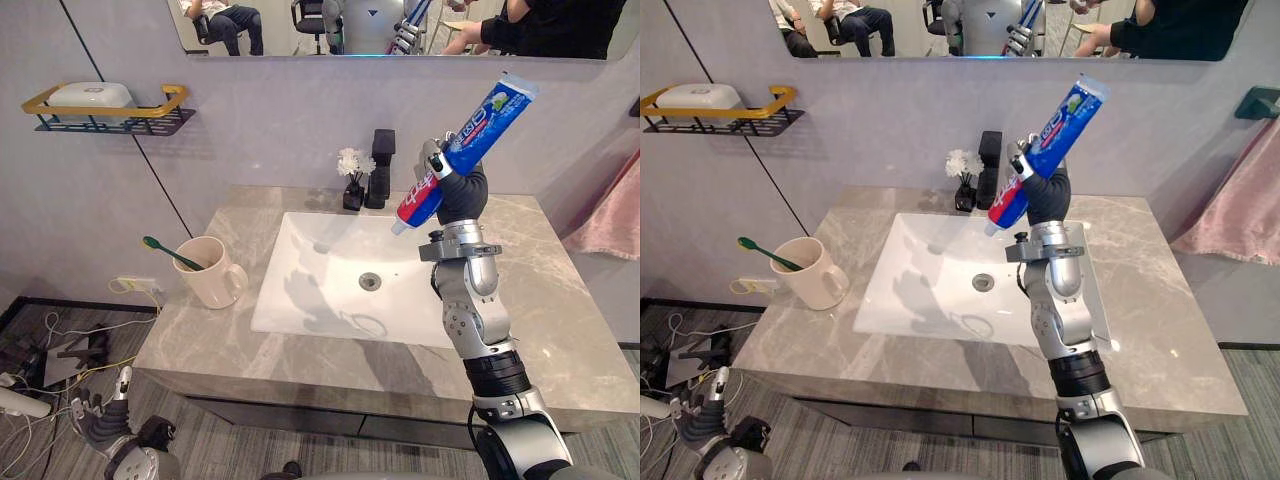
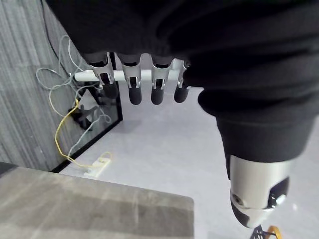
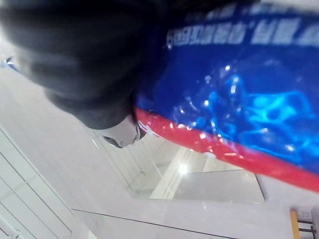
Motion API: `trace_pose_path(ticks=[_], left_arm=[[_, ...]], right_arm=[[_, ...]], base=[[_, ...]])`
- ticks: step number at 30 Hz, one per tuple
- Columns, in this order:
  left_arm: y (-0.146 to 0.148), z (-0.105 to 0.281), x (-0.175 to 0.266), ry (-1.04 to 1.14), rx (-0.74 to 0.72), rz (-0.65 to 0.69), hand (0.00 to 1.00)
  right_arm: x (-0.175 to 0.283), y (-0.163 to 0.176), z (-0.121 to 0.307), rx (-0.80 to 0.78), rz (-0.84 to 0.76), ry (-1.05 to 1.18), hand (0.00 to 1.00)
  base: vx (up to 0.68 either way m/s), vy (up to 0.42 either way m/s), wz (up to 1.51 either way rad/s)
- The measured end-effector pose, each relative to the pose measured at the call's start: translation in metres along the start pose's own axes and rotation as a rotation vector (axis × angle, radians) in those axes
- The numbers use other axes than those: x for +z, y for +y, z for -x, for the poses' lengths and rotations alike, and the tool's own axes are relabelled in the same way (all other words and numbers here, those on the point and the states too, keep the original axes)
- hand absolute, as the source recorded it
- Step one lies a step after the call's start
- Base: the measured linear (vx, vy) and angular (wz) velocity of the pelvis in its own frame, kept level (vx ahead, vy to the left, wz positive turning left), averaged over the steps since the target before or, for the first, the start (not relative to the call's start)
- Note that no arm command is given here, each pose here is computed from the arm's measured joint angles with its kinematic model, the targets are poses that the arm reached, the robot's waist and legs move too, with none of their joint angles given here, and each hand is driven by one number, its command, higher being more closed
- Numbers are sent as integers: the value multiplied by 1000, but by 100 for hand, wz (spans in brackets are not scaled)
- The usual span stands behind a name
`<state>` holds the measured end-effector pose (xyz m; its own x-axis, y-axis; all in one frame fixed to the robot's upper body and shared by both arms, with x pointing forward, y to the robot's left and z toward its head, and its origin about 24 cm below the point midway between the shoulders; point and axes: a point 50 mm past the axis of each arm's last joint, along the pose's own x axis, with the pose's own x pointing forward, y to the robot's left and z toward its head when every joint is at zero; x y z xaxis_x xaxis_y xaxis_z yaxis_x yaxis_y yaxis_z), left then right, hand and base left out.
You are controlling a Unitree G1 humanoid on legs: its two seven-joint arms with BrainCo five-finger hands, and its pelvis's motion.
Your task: Organize washtable
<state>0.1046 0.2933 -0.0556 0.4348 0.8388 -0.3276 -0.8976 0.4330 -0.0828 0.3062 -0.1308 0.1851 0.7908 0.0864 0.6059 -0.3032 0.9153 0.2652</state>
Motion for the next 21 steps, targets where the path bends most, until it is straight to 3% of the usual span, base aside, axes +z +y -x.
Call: trace_pose_path(ticks=[15,18,21], left_arm=[[20,16,-60,276,-24,-124,0],[26,21,-68,321,-43,-157,0],[39,26,-77,371,-4,-180,0]], right_arm=[[-19,20,5,96,-49,82,100],[14,20,-37,215,64,14,100],[65,16,-14,222,-74,-222,100]], base=[[-1,-1,3],[-29,-16,6],[3,-14,6]])
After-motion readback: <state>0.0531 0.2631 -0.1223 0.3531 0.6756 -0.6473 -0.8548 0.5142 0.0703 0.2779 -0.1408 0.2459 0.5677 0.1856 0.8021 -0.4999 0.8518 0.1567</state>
